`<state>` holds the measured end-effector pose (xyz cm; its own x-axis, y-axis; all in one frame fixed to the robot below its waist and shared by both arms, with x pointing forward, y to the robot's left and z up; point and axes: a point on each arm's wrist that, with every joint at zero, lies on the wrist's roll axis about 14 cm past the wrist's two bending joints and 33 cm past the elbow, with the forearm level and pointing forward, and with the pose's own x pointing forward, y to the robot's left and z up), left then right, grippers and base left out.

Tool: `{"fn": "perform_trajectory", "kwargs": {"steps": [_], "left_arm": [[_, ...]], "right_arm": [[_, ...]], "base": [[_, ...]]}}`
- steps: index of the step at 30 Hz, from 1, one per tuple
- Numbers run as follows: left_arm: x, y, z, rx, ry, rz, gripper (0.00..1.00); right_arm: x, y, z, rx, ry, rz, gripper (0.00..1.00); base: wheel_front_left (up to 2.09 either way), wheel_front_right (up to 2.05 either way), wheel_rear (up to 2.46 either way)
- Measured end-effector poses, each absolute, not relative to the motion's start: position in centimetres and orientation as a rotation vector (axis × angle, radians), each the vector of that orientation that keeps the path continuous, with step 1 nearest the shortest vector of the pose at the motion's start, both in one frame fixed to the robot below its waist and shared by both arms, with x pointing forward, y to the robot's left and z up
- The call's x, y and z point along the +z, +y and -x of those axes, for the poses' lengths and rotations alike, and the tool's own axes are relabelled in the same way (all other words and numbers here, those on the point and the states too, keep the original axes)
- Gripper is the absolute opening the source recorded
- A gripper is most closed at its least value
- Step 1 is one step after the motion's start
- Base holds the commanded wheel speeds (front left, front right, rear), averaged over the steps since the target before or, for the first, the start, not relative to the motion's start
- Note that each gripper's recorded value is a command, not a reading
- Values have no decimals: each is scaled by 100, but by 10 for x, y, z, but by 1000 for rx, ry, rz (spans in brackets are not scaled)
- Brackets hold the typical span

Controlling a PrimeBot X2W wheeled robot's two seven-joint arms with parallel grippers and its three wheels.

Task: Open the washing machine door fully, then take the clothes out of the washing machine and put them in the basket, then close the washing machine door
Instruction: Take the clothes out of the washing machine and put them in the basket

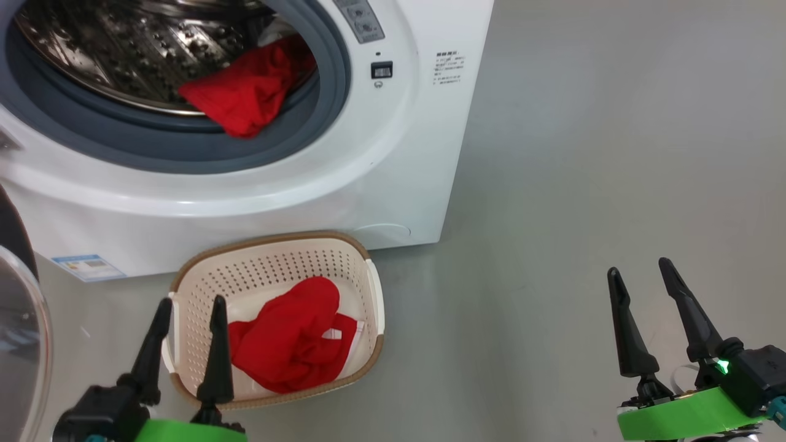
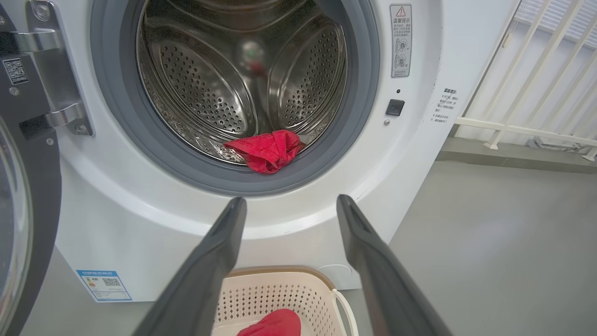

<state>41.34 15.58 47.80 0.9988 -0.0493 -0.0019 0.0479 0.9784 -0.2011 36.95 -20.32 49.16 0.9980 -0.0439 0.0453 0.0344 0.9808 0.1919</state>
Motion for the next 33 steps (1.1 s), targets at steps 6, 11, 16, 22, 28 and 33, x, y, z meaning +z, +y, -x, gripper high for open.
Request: {"fn": "perform_trajectory", "kwargs": {"steps": [6,11,16,22,28,33], "left_arm": [[478,155,-437,-51,-7,225,100],[477,156,-462,-69,-20,242,100],[473,158,-489,-85,-23,214,100],[465,157,-526,-92,-5,216,100],[460,146,-557,-108,-6,229,100],[454,145,-583,-117,5,205,100]], "right_arm": [[483,-198,-379,-27,-25,-195,100],[476,-197,-390,-25,-12,-203,100],[465,-200,-398,-35,12,-208,100],[454,-200,-407,-42,36,-227,100],[441,-205,-410,-59,67,-230,100],[435,-208,-416,-67,77,-230,100]], "base": [[0,0,0],[0,0,0],[0,0,0],[0,0,0],[0,0,0],[0,0,0]]}}
